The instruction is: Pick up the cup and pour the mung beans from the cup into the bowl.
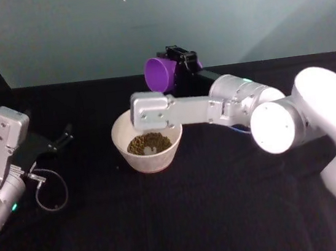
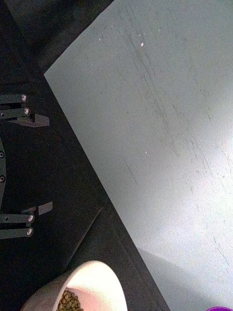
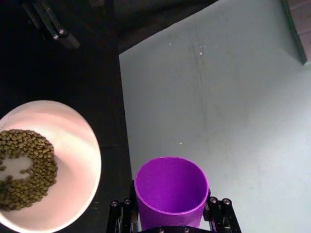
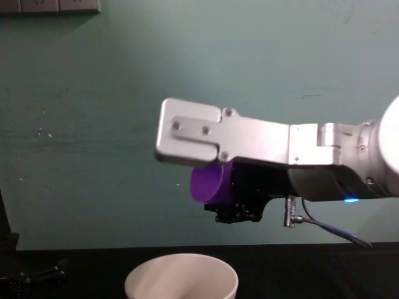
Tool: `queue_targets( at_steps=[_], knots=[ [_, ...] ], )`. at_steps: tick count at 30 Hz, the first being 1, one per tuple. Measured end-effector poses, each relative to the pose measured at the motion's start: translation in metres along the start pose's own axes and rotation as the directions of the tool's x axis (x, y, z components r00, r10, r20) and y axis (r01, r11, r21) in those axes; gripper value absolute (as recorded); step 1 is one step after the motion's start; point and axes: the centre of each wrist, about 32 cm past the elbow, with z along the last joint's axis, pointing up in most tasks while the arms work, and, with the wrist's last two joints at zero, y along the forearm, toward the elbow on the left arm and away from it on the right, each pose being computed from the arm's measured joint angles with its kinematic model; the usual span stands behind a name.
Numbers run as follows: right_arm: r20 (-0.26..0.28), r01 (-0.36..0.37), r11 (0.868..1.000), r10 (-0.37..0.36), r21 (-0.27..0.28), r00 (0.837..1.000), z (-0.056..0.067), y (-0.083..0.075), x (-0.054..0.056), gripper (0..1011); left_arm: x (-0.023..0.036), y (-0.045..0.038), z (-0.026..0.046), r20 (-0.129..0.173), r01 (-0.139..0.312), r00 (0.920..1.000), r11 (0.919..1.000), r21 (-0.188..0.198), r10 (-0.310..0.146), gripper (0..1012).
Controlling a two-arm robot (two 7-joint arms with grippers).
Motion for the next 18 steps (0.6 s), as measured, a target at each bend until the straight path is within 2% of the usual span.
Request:
queue_targets(
  at_steps=[4, 10, 18],
  knots=[
    [-0.068, -0.026, 1.0, 0.026, 0.002, 0.997, -0.012, -0.001, 0.001, 720, 0.0, 0.0, 0.0, 0.0, 0.0, 1.0, 1.0, 0.0, 0.0, 1000],
    [-0.134, -0.047, 0.999, 0.048, 0.007, 0.99, -0.025, -0.001, -0.001, 720, 0.0, 0.0, 0.0, 0.0, 0.0, 1.0, 1.0, 0.0, 0.0, 1000],
    [-0.145, -0.055, 0.998, 0.055, 0.008, 0.988, -0.028, -0.001, -0.002, 720, 0.0, 0.0, 0.0, 0.0, 0.0, 1.0, 1.0, 0.0, 0.0, 1000]
  ],
)
